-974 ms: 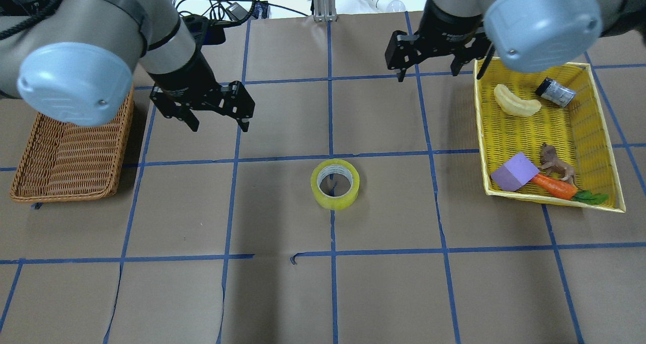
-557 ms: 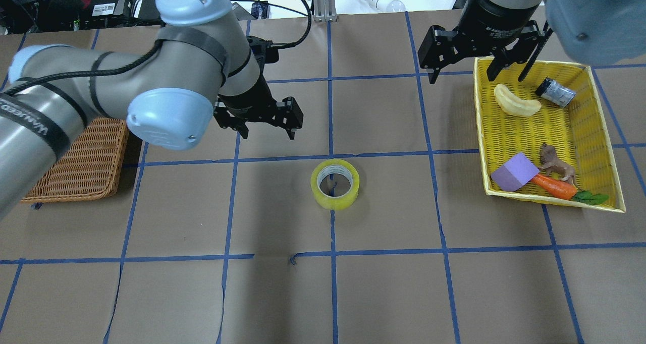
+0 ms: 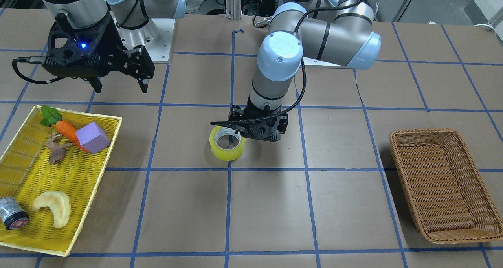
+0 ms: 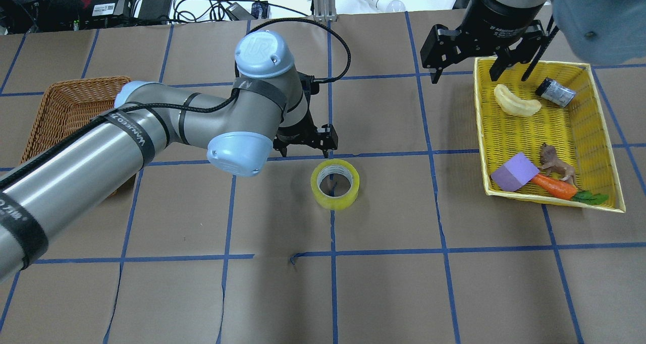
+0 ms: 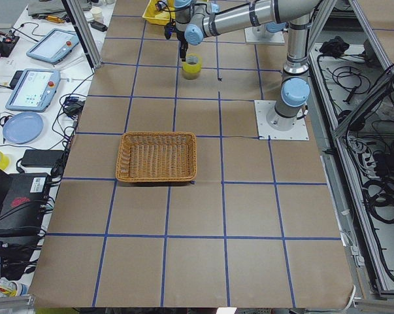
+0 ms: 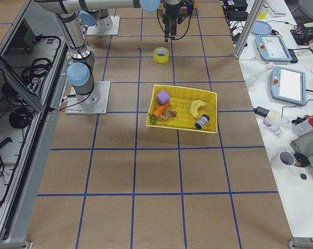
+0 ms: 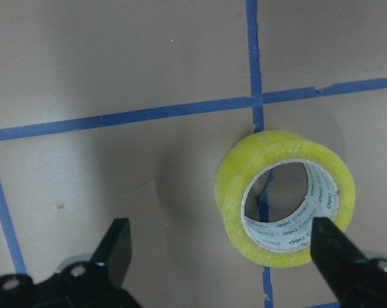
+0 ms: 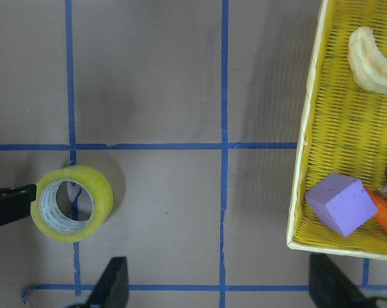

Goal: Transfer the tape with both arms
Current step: 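Lower the left gripper onto the tape roll rim and close it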

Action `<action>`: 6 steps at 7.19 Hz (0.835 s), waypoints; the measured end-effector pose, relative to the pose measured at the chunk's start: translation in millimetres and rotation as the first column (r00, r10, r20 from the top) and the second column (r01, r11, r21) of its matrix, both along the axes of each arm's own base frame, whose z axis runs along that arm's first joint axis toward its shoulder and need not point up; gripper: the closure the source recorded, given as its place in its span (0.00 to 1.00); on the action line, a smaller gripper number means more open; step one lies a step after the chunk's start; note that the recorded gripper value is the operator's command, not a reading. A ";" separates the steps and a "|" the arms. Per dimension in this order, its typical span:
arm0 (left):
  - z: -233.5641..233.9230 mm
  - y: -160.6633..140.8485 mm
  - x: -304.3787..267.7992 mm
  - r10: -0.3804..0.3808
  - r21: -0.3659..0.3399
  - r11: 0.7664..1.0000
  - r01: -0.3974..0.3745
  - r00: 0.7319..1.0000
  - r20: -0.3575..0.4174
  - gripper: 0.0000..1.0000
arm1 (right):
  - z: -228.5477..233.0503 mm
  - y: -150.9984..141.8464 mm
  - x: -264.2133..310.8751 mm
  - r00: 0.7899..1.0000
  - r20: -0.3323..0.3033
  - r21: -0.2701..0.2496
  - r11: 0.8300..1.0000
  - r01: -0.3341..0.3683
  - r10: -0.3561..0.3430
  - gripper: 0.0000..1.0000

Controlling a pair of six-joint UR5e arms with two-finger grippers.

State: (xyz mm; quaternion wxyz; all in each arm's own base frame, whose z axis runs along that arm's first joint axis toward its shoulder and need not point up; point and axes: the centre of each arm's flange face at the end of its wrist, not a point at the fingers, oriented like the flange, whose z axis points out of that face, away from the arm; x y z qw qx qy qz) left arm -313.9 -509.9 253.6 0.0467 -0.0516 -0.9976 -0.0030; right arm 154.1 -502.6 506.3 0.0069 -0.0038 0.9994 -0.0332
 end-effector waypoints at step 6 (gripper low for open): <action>-77.4 34.1 -11.1 -0.035 0.041 0.999 0.034 0.999 0.028 1.00 | 1.2 -0.2 0.0 1.000 0.000 -0.003 1.000 -0.001 0.001 0.00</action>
